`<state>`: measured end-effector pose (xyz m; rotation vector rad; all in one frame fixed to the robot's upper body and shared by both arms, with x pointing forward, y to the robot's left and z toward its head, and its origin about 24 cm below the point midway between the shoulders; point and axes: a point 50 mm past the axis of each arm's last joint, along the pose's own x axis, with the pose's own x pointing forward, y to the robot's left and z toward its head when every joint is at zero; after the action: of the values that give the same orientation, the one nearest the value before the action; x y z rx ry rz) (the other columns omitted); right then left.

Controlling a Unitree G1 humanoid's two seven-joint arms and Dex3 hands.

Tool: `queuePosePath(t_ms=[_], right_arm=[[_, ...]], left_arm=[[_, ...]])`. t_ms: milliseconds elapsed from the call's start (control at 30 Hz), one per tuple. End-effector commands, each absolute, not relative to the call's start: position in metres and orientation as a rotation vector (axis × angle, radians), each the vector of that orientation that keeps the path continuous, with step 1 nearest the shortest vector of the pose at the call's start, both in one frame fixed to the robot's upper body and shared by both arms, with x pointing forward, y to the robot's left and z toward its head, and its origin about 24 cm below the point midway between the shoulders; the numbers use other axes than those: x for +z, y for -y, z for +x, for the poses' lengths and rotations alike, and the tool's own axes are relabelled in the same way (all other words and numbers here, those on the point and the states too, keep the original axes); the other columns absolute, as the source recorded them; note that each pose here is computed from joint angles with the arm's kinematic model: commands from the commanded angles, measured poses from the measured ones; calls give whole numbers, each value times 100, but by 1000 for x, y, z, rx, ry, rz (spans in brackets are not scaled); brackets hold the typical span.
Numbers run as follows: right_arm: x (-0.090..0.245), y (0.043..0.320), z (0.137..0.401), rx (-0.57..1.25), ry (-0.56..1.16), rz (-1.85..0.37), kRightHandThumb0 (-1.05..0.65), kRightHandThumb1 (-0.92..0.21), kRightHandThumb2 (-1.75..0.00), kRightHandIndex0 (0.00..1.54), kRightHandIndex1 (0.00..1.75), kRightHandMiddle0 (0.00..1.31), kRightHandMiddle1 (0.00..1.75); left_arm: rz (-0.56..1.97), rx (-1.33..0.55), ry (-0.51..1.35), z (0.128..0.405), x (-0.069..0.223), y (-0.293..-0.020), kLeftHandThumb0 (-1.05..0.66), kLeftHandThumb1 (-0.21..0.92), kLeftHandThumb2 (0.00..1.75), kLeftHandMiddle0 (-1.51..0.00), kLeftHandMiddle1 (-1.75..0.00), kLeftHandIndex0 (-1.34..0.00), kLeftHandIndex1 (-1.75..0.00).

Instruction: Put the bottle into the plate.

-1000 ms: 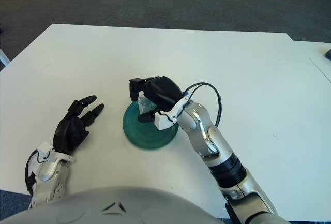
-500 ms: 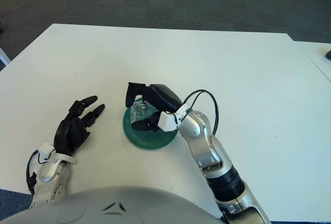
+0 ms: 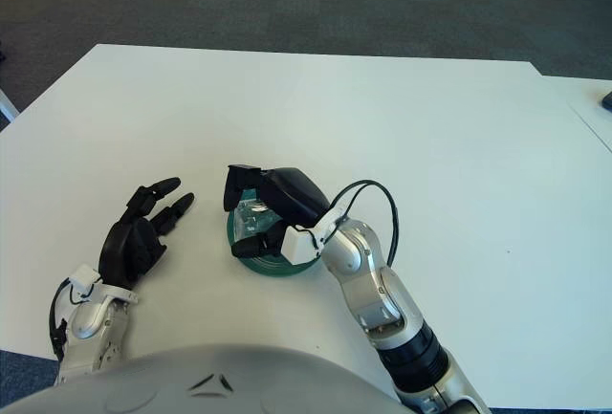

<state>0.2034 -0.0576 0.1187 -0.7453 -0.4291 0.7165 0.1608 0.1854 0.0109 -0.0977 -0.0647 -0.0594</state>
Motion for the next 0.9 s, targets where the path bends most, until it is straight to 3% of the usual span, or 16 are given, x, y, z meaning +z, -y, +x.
queuePosePath(t_ms=[0, 167, 367, 633, 867], right_arm=[[118, 56, 202, 718, 426, -763, -37, -65, -89, 99, 175, 39, 175], [118, 54, 201, 727, 427, -832, -37, -70, -81, 96, 175, 34, 174], [113, 54, 201, 721, 472, -982, -37, -76, -65, 95, 175, 39, 163], [104, 58, 205, 684, 512, -1146, -43, -44, -114, 100, 175, 52, 174], [101, 60, 208, 663, 505, -1196, -47, -32, -130, 105, 175, 60, 175]], left_arm=[[-95, -52, 69, 160, 13, -185, -64, 92, 96, -67, 0, -26, -80], [-94, -52, 70, 159, 14, -184, -64, 92, 96, -67, 0, -26, -80], [-94, -52, 71, 157, 16, -185, -64, 92, 96, -67, 0, -26, -80], [-93, -51, 71, 156, 17, -186, -64, 92, 96, -67, 0, -26, -80], [-93, -51, 70, 155, 18, -186, -64, 92, 96, -67, 0, -26, -80]])
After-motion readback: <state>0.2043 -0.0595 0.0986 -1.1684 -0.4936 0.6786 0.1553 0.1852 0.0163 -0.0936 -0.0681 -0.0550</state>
